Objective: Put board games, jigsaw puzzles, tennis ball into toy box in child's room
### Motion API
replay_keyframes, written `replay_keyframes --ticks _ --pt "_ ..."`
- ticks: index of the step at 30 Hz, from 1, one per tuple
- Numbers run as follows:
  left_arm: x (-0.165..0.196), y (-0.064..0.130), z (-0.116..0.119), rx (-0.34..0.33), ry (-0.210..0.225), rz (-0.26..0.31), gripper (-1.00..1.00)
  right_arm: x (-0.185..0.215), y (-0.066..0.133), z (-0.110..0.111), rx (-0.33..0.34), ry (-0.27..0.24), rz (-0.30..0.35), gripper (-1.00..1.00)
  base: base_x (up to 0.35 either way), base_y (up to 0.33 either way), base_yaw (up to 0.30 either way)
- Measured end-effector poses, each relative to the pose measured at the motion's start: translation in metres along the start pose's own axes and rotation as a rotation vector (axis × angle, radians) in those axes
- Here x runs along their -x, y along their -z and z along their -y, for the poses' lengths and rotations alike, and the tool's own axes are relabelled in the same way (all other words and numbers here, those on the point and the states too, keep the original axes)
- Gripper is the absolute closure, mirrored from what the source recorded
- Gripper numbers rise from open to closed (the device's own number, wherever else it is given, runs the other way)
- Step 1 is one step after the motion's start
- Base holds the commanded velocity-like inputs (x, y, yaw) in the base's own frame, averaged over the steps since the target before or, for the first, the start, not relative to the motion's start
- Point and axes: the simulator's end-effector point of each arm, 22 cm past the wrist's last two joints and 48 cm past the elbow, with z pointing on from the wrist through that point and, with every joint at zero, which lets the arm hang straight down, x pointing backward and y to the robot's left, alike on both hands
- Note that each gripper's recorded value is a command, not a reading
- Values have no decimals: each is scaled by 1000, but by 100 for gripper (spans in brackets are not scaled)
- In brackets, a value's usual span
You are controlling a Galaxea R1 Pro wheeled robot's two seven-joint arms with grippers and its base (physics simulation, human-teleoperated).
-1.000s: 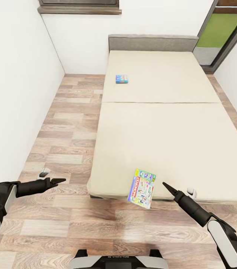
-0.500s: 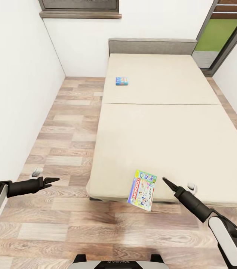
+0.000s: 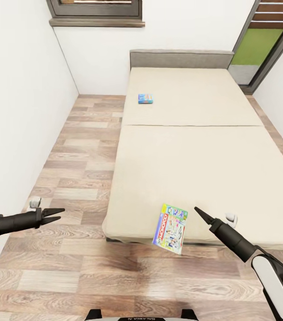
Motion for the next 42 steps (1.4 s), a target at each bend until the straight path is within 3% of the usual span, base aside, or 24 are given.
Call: replay_keyframes --ticks 5,12,21,42 --pt "1 0 6 -45 -9 0 -100 2 0 0 13 6 7 -100 0 0 0" --pt "2 -4 5 -60 -20 4 -100 -3 7 -19 80 4 -15 -100 0 0 0" --pt "2 -10 -1 -70 -33 9 -100 3 22 -26 150 -19 -6 -100 0 0 0" --pt "7 -7 11 -84 -63 25 -100 10 27 -38 187 -14 5 -100 0 0 0"
